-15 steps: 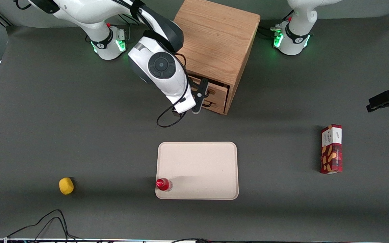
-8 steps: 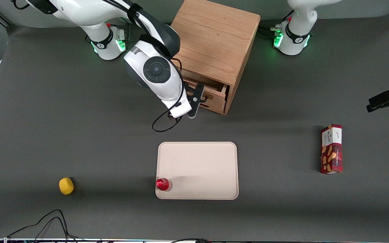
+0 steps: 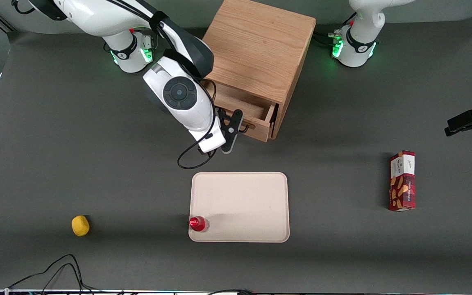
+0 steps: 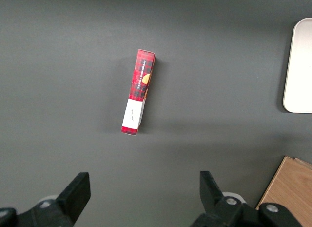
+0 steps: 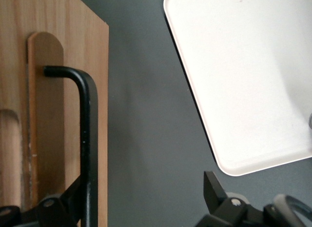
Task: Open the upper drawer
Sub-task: 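Pull the upper drawer outward by its handle with the right gripper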
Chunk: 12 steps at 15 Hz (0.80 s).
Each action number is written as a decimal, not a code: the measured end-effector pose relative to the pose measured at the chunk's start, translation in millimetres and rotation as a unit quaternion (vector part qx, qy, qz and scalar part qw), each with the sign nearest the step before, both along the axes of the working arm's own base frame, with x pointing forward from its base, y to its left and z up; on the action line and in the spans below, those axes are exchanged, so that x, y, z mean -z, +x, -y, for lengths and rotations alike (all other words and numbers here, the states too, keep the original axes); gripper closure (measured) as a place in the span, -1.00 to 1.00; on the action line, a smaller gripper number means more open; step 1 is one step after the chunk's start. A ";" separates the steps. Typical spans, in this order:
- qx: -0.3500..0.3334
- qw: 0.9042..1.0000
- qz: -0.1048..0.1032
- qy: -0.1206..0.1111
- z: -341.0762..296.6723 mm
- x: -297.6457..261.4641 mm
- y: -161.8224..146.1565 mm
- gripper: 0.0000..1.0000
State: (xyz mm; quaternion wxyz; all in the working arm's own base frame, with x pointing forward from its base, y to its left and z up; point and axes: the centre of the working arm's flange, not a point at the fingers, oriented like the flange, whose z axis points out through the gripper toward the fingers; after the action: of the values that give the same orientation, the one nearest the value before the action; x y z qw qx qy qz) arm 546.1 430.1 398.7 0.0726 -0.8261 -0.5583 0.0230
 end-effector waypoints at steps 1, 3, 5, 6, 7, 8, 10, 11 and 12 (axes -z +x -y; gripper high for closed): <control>-0.001 1.000 0.001 0.002 1.3 0.2 3.3 -1.00; -0.006 1.000 0.003 0.004 6.7 1.3 11.5 -1.00; -0.005 1.000 0.005 0.003 13.8 2.4 18.5 -1.00; -0.004 1.000 0.007 0.003 16.5 1.8 21.7 -1.00; -0.003 1.000 0.009 0.003 19.1 1.5 24.3 -1.00; -0.002 1.000 0.010 0.002 21.4 1.5 26.5 -1.00; 0.003 1.000 0.014 0.003 25.6 1.4 32.5 -1.00; 0.007 1.000 0.020 0.005 28.8 1.1 37.1 -1.00; 0.010 1.000 0.024 0.006 32.5 1.0 41.6 -1.00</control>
State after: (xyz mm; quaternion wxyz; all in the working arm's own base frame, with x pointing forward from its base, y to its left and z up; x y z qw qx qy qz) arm 587.8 397.5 397.7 0.0641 -0.8316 -0.5517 -0.0006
